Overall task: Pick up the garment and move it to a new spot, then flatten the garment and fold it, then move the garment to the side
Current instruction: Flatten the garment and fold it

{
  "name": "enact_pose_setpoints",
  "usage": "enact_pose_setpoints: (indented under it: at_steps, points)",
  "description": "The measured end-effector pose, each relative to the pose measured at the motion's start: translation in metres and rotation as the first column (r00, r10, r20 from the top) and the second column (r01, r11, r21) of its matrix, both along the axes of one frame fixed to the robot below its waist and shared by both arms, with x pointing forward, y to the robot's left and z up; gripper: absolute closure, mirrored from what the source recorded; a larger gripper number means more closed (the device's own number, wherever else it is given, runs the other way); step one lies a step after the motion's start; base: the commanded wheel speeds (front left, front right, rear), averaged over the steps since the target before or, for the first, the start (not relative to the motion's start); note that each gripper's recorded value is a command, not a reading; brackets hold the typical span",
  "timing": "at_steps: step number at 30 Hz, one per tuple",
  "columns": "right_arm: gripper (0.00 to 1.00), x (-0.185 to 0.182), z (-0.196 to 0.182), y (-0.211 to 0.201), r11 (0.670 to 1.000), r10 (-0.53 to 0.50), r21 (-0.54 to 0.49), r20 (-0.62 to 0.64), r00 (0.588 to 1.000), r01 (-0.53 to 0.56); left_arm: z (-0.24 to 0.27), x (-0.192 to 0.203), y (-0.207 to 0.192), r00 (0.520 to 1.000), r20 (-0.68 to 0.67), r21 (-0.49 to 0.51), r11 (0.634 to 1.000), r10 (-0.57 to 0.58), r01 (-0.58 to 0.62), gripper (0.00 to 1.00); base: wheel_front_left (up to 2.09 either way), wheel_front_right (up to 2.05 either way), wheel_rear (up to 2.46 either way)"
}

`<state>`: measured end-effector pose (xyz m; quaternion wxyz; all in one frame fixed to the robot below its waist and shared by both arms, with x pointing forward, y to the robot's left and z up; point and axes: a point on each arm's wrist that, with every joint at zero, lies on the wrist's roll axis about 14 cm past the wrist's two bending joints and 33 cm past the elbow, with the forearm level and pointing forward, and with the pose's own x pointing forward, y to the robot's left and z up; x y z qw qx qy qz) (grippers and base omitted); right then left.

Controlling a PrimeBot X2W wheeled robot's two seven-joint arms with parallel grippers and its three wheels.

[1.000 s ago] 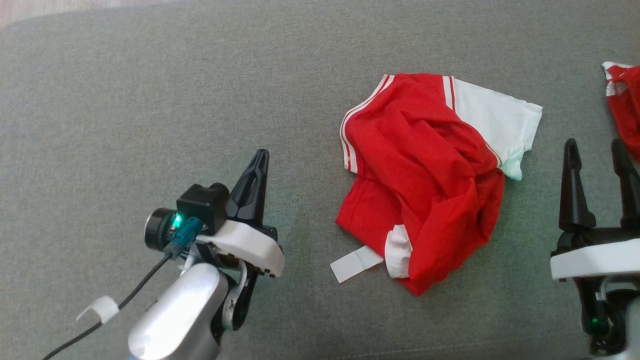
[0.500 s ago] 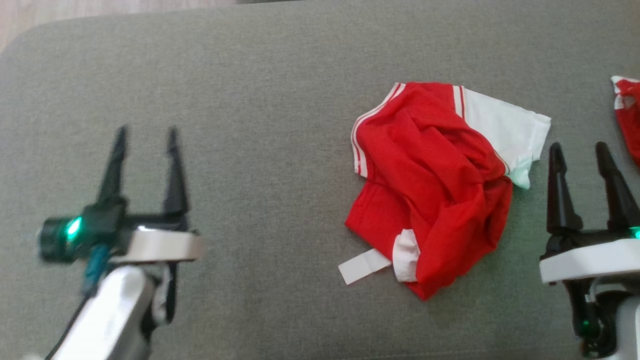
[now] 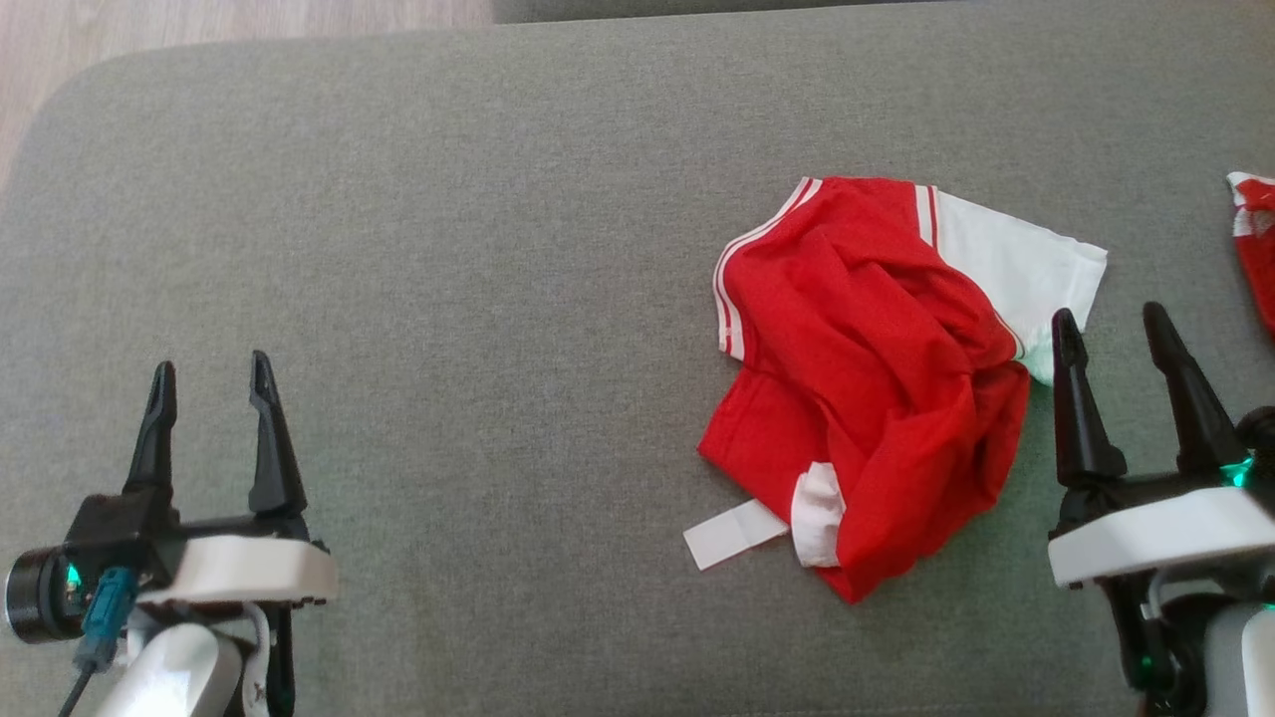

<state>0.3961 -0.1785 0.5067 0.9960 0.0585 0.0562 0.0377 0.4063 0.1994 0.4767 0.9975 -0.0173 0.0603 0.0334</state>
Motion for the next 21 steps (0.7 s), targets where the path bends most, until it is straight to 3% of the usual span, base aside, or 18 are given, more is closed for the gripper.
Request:
enact_pose_setpoints:
  at_steps: [13,17,21]
  points:
    - [0.0,-0.002,-0.006,0.0,1.0,0.0,-0.008,-0.023,1.0,0.0,-0.001,0.001,-0.006,1.0,-0.019,-0.002,1.0,-0.023,0.023,0.0,0.0,0.0,0.0]
    - [0.0,0.0,-0.01,0.0,1.0,0.002,-0.007,-0.034,0.999,-0.002,-0.011,0.005,-0.05,0.978,-0.102,-0.025,0.983,-0.184,0.182,0.0,0.0,0.0,0.0]
    - [0.0,0.001,-0.016,0.0,1.0,0.001,-0.008,-0.054,0.999,-0.001,-0.01,0.012,-0.132,0.89,-0.158,-0.124,0.903,-0.427,0.411,0.0,0.0,0.0,0.0]
